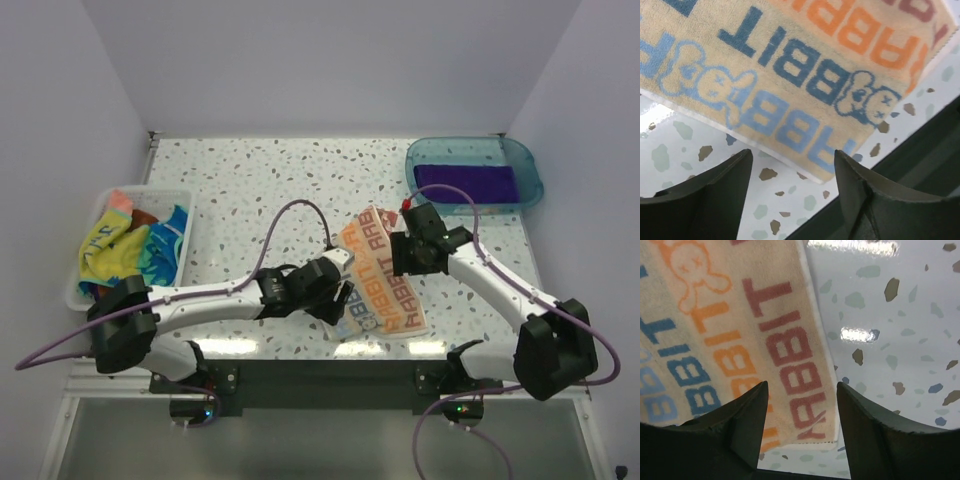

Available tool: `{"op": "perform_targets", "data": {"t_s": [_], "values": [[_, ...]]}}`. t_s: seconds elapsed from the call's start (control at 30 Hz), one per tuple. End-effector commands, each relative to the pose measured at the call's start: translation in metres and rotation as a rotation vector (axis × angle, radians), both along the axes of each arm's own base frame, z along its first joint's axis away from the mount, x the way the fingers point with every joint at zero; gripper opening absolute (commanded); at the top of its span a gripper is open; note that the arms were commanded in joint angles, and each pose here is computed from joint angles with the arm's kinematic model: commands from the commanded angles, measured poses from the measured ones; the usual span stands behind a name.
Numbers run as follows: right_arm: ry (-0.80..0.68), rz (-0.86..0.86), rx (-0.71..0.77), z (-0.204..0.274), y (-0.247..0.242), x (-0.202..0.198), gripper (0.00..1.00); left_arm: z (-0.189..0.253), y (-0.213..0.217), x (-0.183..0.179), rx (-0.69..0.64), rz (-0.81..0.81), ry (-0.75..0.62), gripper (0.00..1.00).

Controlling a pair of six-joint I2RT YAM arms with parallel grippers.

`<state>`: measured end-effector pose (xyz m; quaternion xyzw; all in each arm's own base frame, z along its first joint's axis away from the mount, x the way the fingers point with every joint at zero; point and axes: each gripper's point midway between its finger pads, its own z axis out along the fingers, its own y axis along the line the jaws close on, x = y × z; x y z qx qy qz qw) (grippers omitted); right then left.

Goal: Fold and stack the towels
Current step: Move the towel to the center of the board, then flatten out the crumpled towel

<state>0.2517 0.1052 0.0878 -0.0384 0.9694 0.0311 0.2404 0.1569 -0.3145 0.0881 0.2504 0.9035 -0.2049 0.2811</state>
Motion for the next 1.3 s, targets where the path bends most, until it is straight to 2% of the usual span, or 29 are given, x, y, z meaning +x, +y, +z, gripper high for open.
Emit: {"op": "perform_targets", "data": {"t_s": [0.0, 0.2, 0.37, 0.57, 0.73, 0.9, 0.97, 1.03, 1.1, 1.13, 1.17, 1.23, 1.27], "values": [[0.058, -0.025, 0.035, -0.020, 0.005, -0.010, 0.59, -0.001, -0.009, 0.031, 0.004, 0.067, -0.077, 0.70], [0.129, -0.022, 0.051, -0.050, 0.009, -0.021, 0.45, -0.031, 0.000, 0.073, 0.056, 0.177, -0.059, 0.54], [0.160, -0.023, 0.077, -0.067, 0.018, -0.016, 0.43, -0.054, 0.020, 0.101, 0.128, 0.253, -0.052, 0.51], [0.143, -0.037, 0.072, -0.087, 0.028, 0.013, 0.42, -0.079, 0.057, 0.149, 0.230, 0.390, -0.067, 0.46], [0.060, -0.040, 0.057, -0.079, 0.040, 0.061, 0.43, -0.070, 0.072, 0.205, 0.262, 0.457, -0.128, 0.49], [-0.028, -0.033, 0.069, -0.045, 0.050, 0.097, 0.45, -0.028, 0.066, 0.243, 0.210, 0.463, -0.242, 0.68], [-0.045, -0.036, 0.073, -0.035, 0.050, 0.097, 0.49, -0.007, 0.065, 0.242, 0.164, 0.466, -0.273, 0.77], [-0.061, -0.036, 0.082, -0.023, 0.047, 0.090, 0.52, 0.021, 0.065, 0.234, 0.079, 0.477, -0.293, 0.81], [-0.035, -0.041, 0.082, -0.026, 0.041, 0.071, 0.56, 0.017, 0.067, 0.210, 0.019, 0.477, -0.230, 0.88], [-0.053, -0.043, 0.092, -0.018, 0.038, 0.064, 0.56, 0.034, 0.070, 0.198, -0.035, 0.481, -0.231, 0.91], [-0.018, -0.057, 0.081, -0.027, 0.030, 0.047, 0.57, 0.020, 0.072, 0.178, -0.057, 0.477, -0.162, 0.94], [-0.036, -0.084, 0.083, -0.021, 0.021, 0.032, 0.58, 0.030, 0.070, 0.150, -0.132, 0.447, -0.125, 0.95], [-0.016, -0.102, 0.057, -0.029, 0.011, 0.019, 0.59, 0.014, 0.072, 0.128, -0.119, 0.427, -0.084, 0.95]]}}
